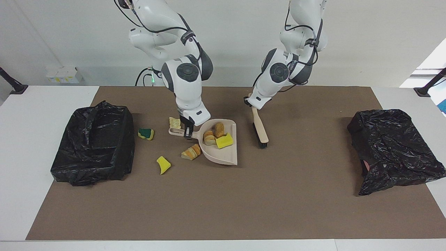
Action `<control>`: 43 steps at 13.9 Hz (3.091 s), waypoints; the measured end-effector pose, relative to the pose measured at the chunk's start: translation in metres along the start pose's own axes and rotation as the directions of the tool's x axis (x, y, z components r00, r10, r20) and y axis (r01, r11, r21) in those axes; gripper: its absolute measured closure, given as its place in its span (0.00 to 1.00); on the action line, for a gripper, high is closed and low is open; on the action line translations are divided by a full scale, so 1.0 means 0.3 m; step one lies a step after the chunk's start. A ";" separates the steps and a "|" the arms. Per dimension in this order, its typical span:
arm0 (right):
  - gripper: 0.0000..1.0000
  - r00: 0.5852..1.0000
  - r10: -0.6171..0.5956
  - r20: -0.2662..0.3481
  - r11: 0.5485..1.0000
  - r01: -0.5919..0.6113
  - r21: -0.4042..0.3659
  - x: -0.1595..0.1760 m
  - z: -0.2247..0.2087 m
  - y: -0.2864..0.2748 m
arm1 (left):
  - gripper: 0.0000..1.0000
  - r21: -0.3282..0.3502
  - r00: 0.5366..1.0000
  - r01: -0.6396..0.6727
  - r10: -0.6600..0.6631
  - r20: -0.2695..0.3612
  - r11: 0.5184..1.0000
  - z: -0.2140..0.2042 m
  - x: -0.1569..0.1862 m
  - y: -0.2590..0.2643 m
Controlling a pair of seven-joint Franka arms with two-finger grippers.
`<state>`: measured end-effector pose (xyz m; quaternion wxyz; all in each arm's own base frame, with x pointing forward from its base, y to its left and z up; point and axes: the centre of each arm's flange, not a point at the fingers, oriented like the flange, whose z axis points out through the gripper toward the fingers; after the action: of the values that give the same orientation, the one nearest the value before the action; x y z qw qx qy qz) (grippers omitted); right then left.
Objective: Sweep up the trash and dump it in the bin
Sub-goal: 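Carry the dustpan with the right gripper over the trash bag, then tip the dustpan into the bag while the left gripper releases the brush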
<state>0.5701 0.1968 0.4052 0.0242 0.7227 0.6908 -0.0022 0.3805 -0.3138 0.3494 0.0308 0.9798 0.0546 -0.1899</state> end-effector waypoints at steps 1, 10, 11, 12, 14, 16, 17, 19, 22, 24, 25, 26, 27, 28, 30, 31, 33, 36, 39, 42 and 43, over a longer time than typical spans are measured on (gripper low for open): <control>0.68 1.000 -0.015 -0.019 1.000 0.015 -0.006 -0.095 -0.030 0.030 | 0.74 0.014 1.000 0.000 0.000 0.000 1.000 0.017 -0.045 0.035; 0.68 0.996 0.086 -0.024 0.993 -0.088 -0.080 -0.847 -0.243 0.136 | 0.74 0.050 0.998 -0.039 0.042 -0.050 0.998 0.144 -0.322 0.197; 0.68 0.994 0.105 -0.020 0.991 -0.106 -0.087 -0.939 -0.254 0.134 | 0.74 0.043 0.999 -0.030 0.032 -0.043 0.999 0.147 -0.319 0.193; 0.68 0.993 0.115 -0.015 0.989 -0.116 -0.090 -1.030 -0.258 0.126 | 0.74 0.039 0.999 -0.024 0.025 -0.039 0.999 0.148 -0.316 0.190; 0.68 0.992 0.123 -0.003 0.988 -0.122 -0.092 -1.204 -0.259 0.096 | 0.70 0.031 0.999 -0.011 0.012 -0.038 0.999 0.142 -0.300 0.180; 0.68 0.990 0.134 0.038 0.988 -0.131 -0.087 -1.343 -0.259 0.060 | 0.45 0.015 0.999 0.022 -0.021 -0.040 1.000 0.118 -0.255 0.153; 0.68 0.988 0.132 0.083 0.989 -0.125 -0.081 -1.386 -0.261 0.047 | 0.34 0.003 0.998 0.042 -0.042 -0.042 0.999 0.095 -0.225 0.137; 0.68 0.975 0.088 0.204 0.995 -0.077 -0.060 -1.407 -0.265 0.043 | 0.11 -0.023 0.996 0.079 -0.080 -0.045 0.997 0.030 -0.157 0.100; 0.68 0.916 0.075 0.393 0.997 -0.058 -0.054 -1.360 -0.276 0.063 | 0.00 -0.067 0.995 0.059 -0.065 -0.080 0.996 -0.089 -0.027 0.014; 0.68 0.867 0.057 0.496 0.998 -0.034 -0.054 -1.290 -0.275 0.078 | 0.00 -0.066 0.994 -0.004 -0.003 -0.107 0.998 -0.138 0.073 -0.083; 0.68 0.838 0.033 0.544 0.999 -0.008 -0.048 -1.251 -0.276 0.080 | 0.00 -0.058 0.992 -0.023 0.016 -0.124 0.998 -0.159 0.118 -0.129; 0.68 0.805 0.008 0.593 0.999 0.019 -0.040 -1.208 -0.280 0.081 | 0.00 -0.054 0.989 -0.036 0.028 -0.142 0.998 -0.188 0.164 -0.175; 0.68 0.770 -0.013 0.638 0.998 0.045 -0.035 -1.154 -0.289 0.081 | 0.00 -0.048 0.986 -0.054 0.046 -0.158 0.997 -0.225 0.211 -0.225; 0.68 0.737 -0.029 0.676 0.997 0.069 -0.033 -1.103 -0.301 0.081 | 0.00 -0.032 0.983 -0.076 0.070 -0.167 0.997 -0.259 0.246 -0.266; 0.68 0.691 -0.051 0.721 0.994 0.103 -0.028 -1.027 -0.322 0.074 | 0.00 -0.008 0.976 -0.128 0.125 -0.179 0.992 -0.359 0.308 -0.354; 0.68 0.679 -0.059 0.732 0.994 0.106 -0.019 -1.010 -0.327 0.064 | 0.00 -0.005 0.970 -0.165 0.161 -0.184 0.986 -0.426 0.335 -0.412; 0.68 0.661 -0.071 0.747 0.993 0.120 -0.012 -0.997 -0.331 0.052 | 0.00 -0.004 0.955 -0.238 0.233 -0.185 0.971 -0.559 0.369 -0.545; 0.68 0.585 -0.109 0.803 0.983 0.181 0.002 -0.960 -0.351 0.058 | 0.00 0.061 0.947 -0.259 0.266 -0.182 0.964 -0.709 0.368 -0.654; 0.68 0.524 -0.136 0.841 0.980 0.193 0.038 -0.916 -0.365 0.051 | 0.00 0.099 0.950 -0.237 0.252 -0.187 0.967 -0.871 0.334 -0.703; 0.68 0.486 -0.149 0.861 0.979 0.195 0.059 -0.884 -0.395 0.041 | 0.00 0.097 0.950 -0.222 0.237 -0.202 0.970 -0.987 0.314 -0.731; 0.68 0.477 -0.150 0.866 0.977 0.206 0.056 -0.881 -0.426 0.047 | 0.00 0.098 0.948 -0.226 0.242 -0.206 0.969 -0.997 0.312 -0.729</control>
<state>0.5683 -0.0629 0.5431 0.3868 0.5471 0.6561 -0.3472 0.5513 -0.0638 0.5827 0.0112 0.9946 -0.0662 -0.0792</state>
